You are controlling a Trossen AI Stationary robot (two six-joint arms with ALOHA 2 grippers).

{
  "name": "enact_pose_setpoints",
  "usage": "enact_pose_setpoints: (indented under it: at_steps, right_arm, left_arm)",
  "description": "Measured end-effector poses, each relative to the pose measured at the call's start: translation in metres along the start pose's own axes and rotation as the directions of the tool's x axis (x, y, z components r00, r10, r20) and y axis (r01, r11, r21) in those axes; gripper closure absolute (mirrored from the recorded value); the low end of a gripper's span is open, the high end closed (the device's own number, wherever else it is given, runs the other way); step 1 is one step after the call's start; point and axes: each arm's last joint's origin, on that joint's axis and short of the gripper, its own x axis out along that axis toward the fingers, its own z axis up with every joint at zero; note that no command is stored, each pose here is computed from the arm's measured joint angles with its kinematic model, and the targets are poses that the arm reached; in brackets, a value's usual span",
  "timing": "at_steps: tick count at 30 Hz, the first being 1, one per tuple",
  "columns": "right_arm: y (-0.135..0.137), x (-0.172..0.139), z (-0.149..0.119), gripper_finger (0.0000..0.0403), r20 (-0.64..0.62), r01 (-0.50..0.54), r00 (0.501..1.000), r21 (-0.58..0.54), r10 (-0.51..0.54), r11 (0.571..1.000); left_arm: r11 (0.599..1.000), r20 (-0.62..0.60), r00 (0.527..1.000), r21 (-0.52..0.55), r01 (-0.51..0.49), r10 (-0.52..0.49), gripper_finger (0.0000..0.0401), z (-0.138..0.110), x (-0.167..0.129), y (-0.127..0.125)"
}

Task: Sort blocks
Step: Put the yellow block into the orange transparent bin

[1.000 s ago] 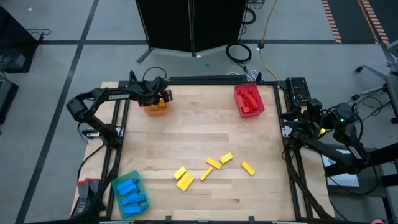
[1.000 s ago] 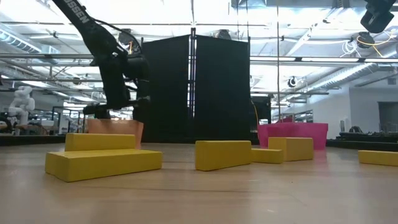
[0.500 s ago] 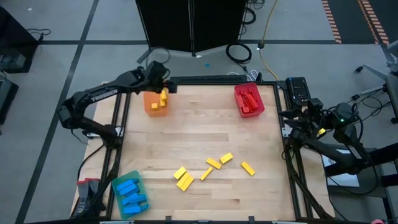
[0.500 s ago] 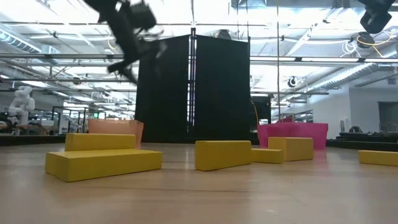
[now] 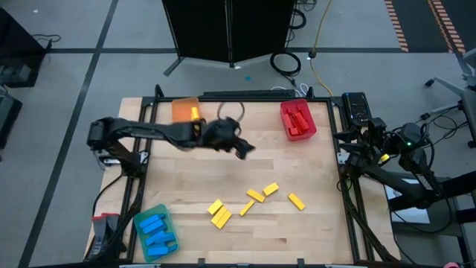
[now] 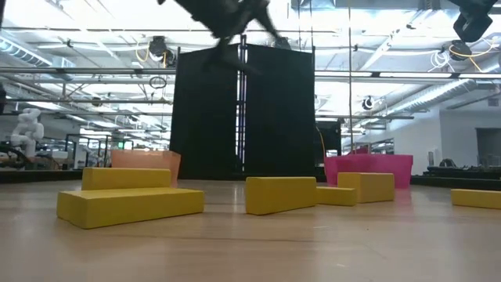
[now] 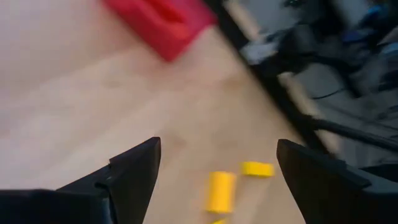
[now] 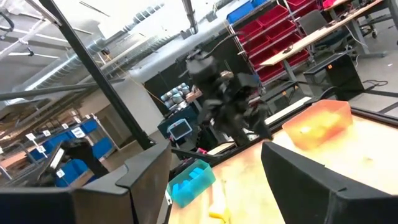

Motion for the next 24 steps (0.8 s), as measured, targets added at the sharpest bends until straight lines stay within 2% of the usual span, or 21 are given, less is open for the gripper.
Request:
enact_pose_setpoints:
  at_steps: [2, 8, 10, 17, 24]
  right_arm:
    - [0.0, 0.0, 0.0, 0.0154, 0.0, 0.0, 1.0, 0.0, 0.0, 1.0]
    - [0.0, 0.0, 0.0, 0.0154, -0.001, 0.001, 1.0, 0.001, -0.001, 1.0]
    - [0.0, 0.0, -0.001, 0.0154, -0.006, 0.004, 1.0, 0.005, -0.004, 1.0]
    - [-0.004, 0.0, -0.006, 0.0154, -0.055, 0.039, 0.998, 0.046, -0.037, 0.998]
    - [-0.008, -0.001, -0.011, 0.0154, -0.107, 0.079, 0.992, 0.062, -0.072, 0.995]
  left_arm:
    - [0.998, 0.023, 0.998, -0.025, 0.053, -0.052, 0.0075, -0.009, 0.014, -0.011]
    - [0.998, -0.003, 0.998, 0.007, 0.068, -0.068, 0.0075, -0.018, 0.053, -0.036]
    - [0.996, -0.014, 0.997, 0.05, 0.072, -0.071, 0.0075, -0.018, 0.067, -0.044]
    - [0.984, -0.141, 0.986, 0.167, -0.067, 0.092, 0.0075, -0.022, 0.099, -0.052]
    - [0.977, -0.176, 0.979, 0.205, -0.065, 0.102, 0.0075, -0.038, 0.121, -0.063]
